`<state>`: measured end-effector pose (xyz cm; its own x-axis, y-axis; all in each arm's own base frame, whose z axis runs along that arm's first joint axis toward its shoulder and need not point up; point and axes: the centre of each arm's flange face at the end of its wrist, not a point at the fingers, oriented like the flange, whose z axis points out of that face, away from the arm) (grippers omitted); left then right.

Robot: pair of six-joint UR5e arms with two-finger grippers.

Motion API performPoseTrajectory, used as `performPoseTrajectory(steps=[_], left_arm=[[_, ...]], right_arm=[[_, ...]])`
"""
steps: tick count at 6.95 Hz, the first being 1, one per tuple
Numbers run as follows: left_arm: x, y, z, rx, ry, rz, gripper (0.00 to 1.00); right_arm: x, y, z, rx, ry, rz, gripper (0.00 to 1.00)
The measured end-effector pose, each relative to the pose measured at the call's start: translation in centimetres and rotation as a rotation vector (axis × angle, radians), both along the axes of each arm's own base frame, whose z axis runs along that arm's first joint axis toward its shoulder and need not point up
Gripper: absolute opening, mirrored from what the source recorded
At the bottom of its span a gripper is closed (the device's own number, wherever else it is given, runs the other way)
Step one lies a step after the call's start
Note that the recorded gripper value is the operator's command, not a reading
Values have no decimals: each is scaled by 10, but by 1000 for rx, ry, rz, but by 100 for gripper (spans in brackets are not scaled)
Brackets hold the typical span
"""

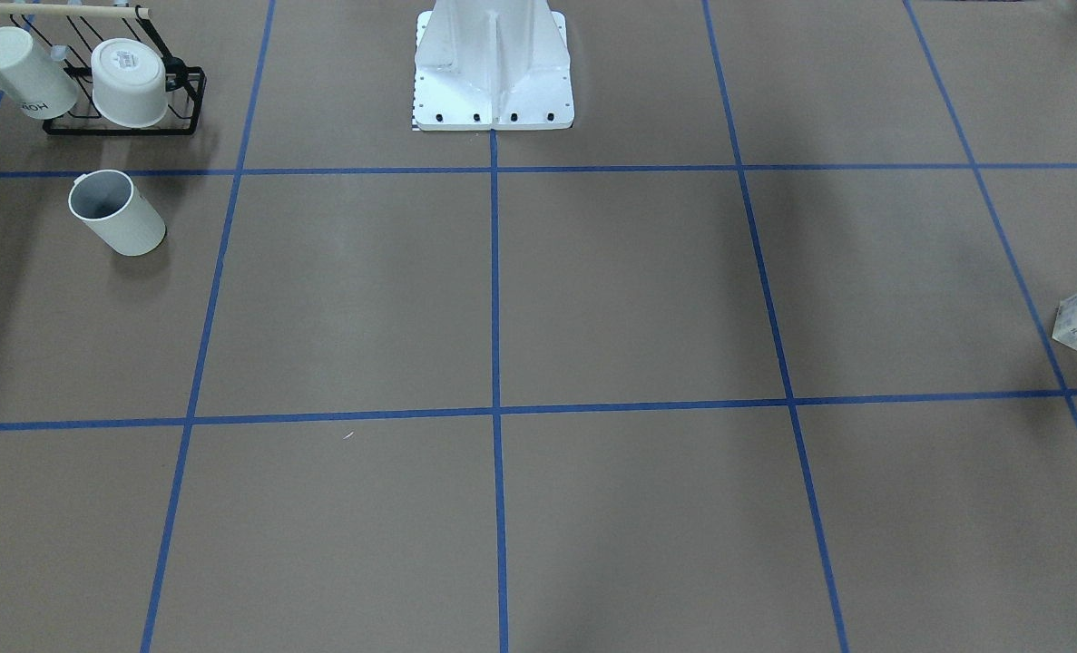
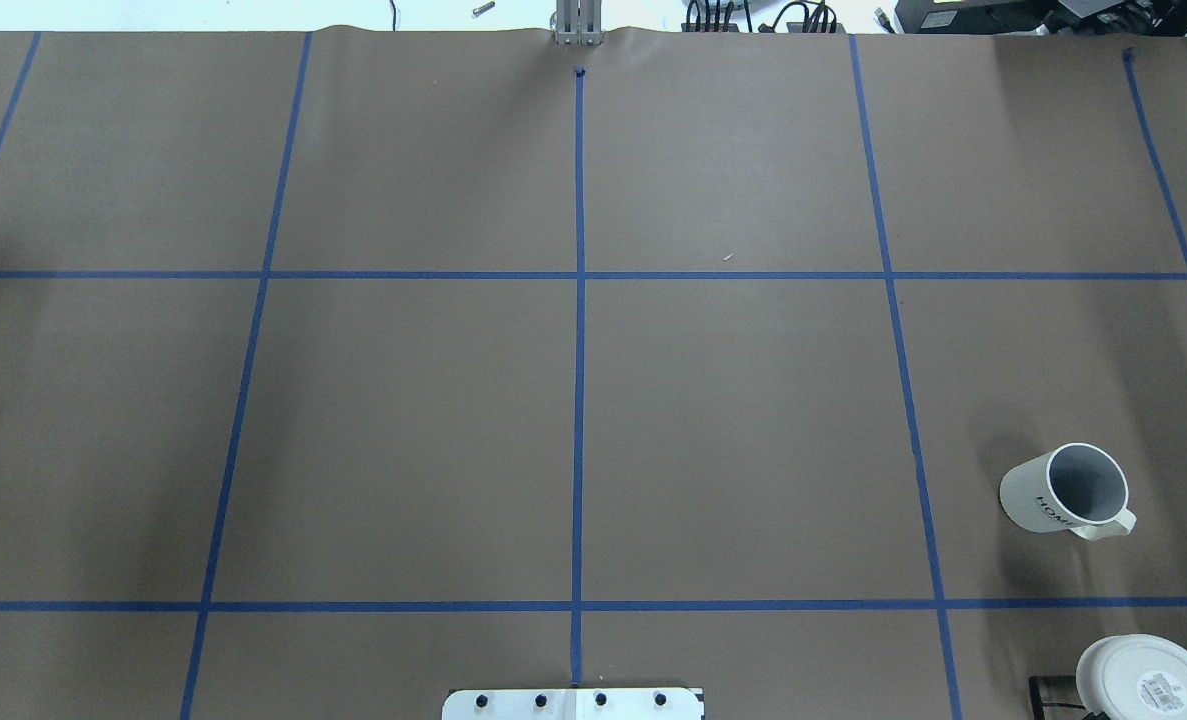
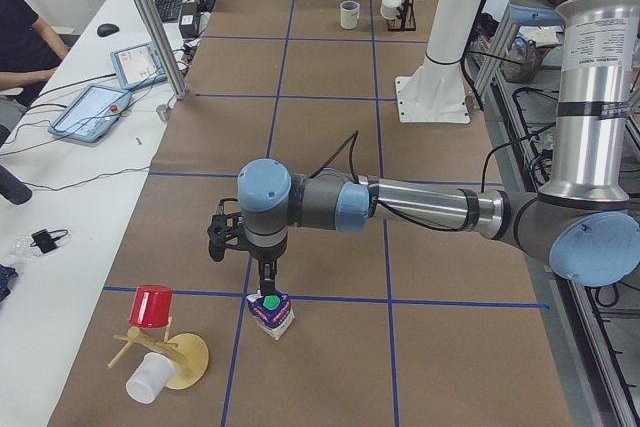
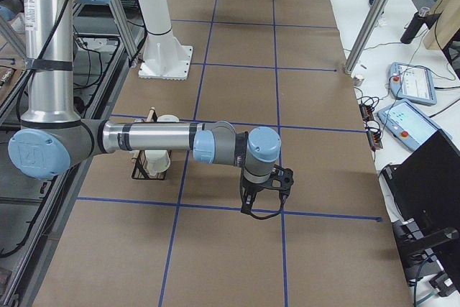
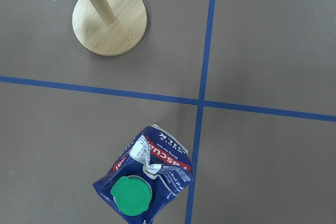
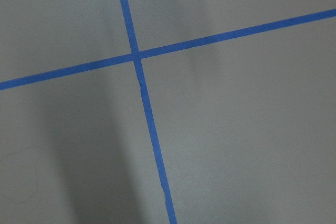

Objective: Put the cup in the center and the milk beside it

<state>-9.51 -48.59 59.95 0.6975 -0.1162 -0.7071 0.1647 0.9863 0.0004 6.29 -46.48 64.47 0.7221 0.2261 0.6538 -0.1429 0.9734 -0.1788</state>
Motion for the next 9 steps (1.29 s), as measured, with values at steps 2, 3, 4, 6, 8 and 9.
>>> performPoseTrajectory(steps=[2, 3, 4, 6, 8, 9], left_arm=[[0, -1, -1, 2, 0, 0, 98], [0, -1, -1, 3, 0, 0, 98], [0, -1, -1, 3, 1, 0, 98], [0, 0, 0, 2, 1, 0, 98], [0, 3, 1, -1, 2, -2, 98], [0, 5, 3, -5, 3, -4, 98]], right_arm=[[0, 0, -1, 1, 0, 0, 100], [0, 1, -2, 2, 0, 1, 100], [0, 1, -2, 4, -1, 1, 100], [0, 1, -1, 3, 3, 1, 100], [0, 0, -1, 8, 4, 1, 100], [0, 0, -1, 11, 7, 0, 100]])
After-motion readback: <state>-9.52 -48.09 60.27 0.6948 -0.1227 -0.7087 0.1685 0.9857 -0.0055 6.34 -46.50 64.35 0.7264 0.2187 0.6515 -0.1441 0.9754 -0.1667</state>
